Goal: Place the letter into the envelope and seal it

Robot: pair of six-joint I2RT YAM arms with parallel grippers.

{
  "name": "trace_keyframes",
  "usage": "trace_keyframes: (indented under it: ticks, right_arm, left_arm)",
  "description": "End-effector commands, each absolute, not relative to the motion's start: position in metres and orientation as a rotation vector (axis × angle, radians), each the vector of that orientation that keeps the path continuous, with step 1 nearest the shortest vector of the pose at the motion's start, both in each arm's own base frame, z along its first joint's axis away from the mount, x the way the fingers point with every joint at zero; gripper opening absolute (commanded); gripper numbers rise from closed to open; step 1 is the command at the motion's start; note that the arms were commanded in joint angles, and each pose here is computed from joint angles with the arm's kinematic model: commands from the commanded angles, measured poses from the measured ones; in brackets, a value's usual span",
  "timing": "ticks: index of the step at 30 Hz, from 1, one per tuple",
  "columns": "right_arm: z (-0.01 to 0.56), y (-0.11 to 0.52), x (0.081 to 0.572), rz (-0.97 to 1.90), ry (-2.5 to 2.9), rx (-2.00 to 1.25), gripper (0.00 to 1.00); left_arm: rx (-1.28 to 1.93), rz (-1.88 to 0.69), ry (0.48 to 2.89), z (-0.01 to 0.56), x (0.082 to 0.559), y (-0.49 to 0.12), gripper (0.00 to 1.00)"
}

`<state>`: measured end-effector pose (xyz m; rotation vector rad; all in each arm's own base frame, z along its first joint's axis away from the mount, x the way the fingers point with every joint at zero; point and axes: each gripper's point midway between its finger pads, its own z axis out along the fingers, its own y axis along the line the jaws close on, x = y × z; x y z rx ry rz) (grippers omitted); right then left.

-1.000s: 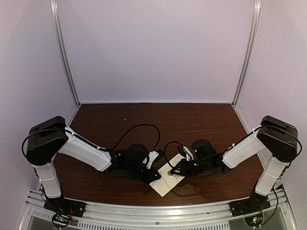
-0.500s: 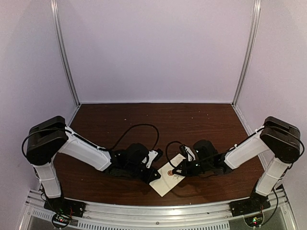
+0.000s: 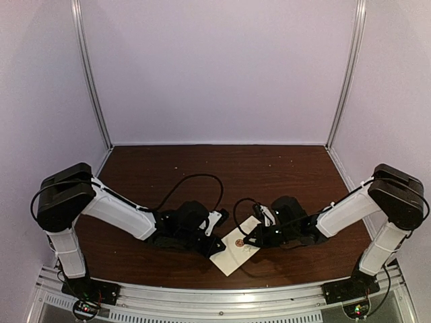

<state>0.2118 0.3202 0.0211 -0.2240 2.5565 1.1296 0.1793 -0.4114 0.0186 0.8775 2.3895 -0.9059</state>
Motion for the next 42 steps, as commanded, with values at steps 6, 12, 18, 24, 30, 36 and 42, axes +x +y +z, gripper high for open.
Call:
trace_keyframes:
  ticks: [6, 12, 18, 24, 30, 36, 42]
  right_arm:
    - [0.013, 0.298, 0.203, 1.014, 2.624, -0.209, 0.00]
    - [0.068, 0.309, 0.219, 1.040, 2.482, -0.269, 0.25]
    - [0.133, 0.302, 0.248, 0.966, 2.321, -0.271, 0.82]
    - [0.172, 0.278, 0.292, 0.838, 2.200, -0.239, 1.00]
    - [0.168, 0.212, 0.352, 0.657, 2.160, -0.101, 1.00]
    - [0.173, 0.103, 0.385, 0.428, 2.074, 0.112, 1.00]
    - [0.196, 0.001, 0.376, 0.226, 1.850, 0.333, 1.00]
  left_arm:
    - [0.841, -0.835, 2.389, 0.021, 0.192, -0.405, 0.11]
    - [0.786, -0.818, 2.274, 0.074, 0.220, -0.421, 0.31]
    - [0.689, -0.761, 2.124, 0.146, 0.255, -0.411, 0.72]
    - [0.524, -0.658, 2.059, 0.176, 0.315, -0.355, 0.88]
    - [0.268, -0.561, 1.995, 0.187, 0.384, -0.248, 0.89]
    - [-0.054, -0.384, 1.851, 0.207, 0.398, -0.099, 0.90]
    - [-0.300, 0.008, 1.692, 0.204, 0.348, 0.016, 0.98]
